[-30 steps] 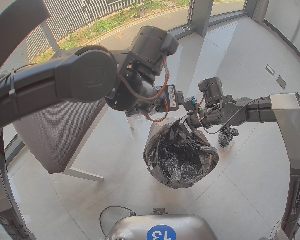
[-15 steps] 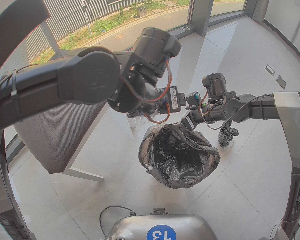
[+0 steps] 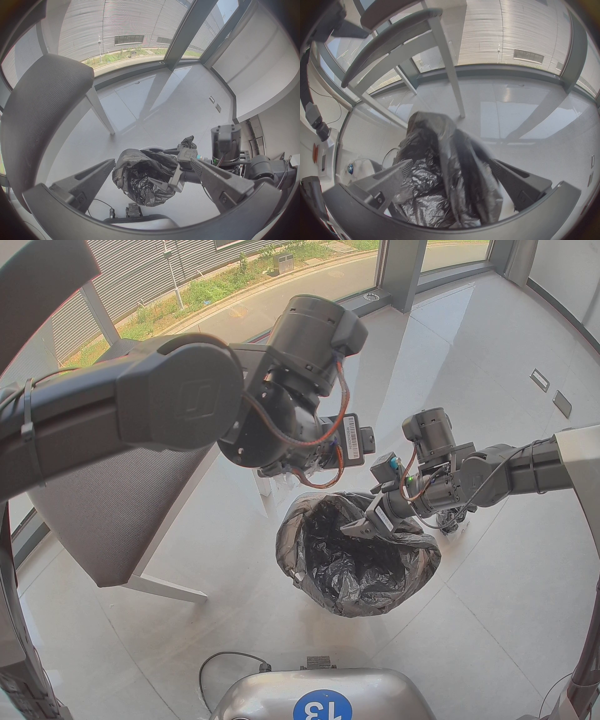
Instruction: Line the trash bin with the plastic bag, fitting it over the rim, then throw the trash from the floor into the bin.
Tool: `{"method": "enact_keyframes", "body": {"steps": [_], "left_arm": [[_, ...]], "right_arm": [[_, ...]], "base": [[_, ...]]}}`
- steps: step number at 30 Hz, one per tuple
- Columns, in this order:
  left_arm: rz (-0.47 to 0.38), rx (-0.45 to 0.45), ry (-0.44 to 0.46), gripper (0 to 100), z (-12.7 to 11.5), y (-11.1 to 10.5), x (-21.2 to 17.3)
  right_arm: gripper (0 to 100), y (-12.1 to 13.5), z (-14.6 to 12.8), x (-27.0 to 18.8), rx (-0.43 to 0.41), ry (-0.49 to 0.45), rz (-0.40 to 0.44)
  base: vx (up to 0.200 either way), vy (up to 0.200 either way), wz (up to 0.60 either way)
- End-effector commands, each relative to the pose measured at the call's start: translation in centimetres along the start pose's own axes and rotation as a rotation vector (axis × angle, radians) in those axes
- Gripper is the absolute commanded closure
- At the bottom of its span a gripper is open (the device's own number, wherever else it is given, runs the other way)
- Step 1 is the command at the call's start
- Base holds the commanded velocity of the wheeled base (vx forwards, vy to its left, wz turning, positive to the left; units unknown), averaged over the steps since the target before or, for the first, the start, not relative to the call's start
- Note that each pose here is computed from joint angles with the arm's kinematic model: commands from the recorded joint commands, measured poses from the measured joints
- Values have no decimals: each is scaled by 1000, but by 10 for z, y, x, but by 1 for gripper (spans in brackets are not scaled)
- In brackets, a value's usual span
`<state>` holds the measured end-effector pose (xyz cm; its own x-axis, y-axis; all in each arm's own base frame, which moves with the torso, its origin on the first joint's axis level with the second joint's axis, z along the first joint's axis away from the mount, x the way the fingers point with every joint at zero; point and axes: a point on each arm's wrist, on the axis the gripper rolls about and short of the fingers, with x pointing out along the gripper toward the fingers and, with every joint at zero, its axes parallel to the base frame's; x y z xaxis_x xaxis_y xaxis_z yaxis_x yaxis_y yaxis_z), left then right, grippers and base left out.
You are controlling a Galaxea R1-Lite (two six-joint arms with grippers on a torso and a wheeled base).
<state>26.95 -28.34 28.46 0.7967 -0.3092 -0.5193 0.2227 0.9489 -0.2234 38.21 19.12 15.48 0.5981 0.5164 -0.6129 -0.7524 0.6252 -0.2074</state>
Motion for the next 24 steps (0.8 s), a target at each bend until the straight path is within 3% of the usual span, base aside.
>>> {"method": "enact_keyframes", "body": {"steps": [1,12,24], "left_arm": [[-2,-1,-4,0,1,0,-3],[-8,3,-3,0,0,-2,-4],[-6,5,-1,0,-1,-3,-3]], "right_arm": [[0,11,-6,-4,-5,26,26],[0,19,-17,4,-7,68,52],[0,22,-12,-1,-20,53,54]], "base": [[0,0,0],[0,0,0],[0,0,0]]}}
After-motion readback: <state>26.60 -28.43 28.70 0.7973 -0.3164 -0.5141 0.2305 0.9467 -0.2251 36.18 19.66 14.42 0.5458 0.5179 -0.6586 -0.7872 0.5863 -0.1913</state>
